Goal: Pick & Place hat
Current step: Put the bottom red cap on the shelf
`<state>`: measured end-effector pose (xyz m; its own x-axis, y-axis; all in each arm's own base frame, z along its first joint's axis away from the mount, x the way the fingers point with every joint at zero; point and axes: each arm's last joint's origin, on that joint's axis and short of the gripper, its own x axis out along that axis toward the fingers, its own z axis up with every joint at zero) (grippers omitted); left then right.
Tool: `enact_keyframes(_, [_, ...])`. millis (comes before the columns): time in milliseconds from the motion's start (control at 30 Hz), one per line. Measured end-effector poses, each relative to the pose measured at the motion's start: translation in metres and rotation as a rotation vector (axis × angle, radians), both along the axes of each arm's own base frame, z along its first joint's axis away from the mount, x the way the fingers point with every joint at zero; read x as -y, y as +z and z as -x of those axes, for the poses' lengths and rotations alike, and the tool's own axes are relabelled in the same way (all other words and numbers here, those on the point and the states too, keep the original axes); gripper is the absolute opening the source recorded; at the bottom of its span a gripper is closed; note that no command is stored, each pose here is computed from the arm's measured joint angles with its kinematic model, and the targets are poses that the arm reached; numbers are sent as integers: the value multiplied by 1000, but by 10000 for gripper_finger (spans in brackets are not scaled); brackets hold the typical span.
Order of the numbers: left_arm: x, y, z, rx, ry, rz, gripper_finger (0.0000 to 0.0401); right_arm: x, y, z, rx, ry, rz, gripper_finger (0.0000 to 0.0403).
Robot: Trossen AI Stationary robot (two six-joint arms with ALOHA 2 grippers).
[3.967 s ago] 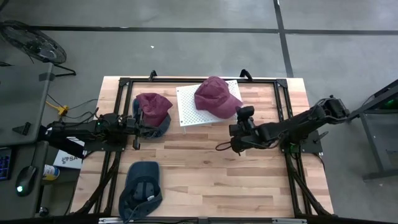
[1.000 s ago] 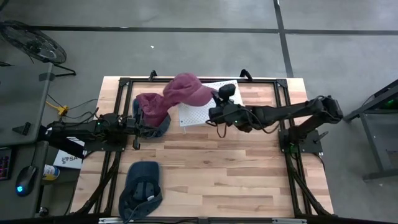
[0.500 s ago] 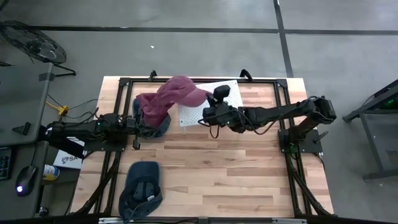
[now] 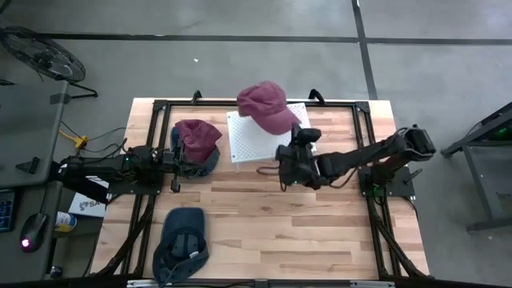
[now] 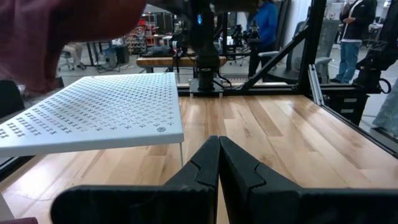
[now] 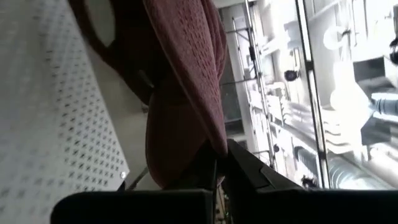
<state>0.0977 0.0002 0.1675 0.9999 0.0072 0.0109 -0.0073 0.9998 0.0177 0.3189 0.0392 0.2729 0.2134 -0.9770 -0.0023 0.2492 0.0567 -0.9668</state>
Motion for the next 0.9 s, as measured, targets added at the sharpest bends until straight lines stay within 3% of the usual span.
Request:
enact_keyframes(467, [0, 0, 0, 0, 0, 0, 7, -8, -68, 41, -252, 57, 63, 7])
enact_keyframes(900, [0, 0, 0, 0, 0, 0, 7, -14, -88, 98, -318, 146, 98, 9])
